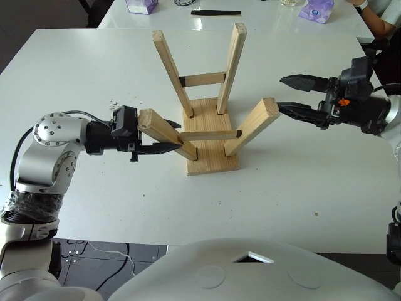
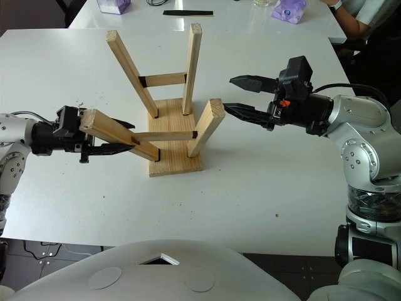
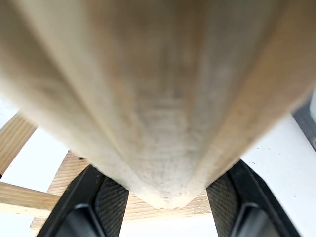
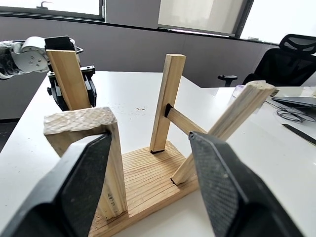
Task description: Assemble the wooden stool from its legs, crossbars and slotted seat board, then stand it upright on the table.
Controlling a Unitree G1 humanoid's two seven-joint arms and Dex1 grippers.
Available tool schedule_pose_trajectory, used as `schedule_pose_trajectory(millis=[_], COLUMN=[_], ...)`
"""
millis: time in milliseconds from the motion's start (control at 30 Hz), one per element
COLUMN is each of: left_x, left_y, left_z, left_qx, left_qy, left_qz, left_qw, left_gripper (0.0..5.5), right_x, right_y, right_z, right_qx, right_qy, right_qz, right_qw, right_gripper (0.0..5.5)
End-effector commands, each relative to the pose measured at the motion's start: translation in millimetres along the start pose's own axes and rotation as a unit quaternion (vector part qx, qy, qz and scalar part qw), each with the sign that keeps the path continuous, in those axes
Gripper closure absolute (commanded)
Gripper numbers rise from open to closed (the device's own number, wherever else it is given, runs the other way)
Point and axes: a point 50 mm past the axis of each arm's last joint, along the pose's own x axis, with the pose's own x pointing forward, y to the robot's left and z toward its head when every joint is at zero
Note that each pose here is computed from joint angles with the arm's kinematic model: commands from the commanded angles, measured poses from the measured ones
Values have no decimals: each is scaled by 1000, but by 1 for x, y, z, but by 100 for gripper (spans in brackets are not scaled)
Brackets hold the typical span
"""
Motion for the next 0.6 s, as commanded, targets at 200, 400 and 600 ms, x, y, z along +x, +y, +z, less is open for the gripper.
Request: schedule_pose_trajectory(millis=[200,400,600], left_x=[21,21,30], left_y=[-3,-1,-5], left_z=[-41,-48,-55], left_qx=[-140,-147,-140], left_qy=[45,64,85], left_qz=[54,87,88], left_qw=[988,983,983], left_gripper=[345,345,344], right_x=[6,6,8], right_y=[4,6,8], right_z=[1,-1,-3], right_qx=[-10,-11,-11], right_qy=[-5,-1,-2], right_qz=[19,22,30], right_qw=[1000,1000,1000], right_gripper=[262,262,262])
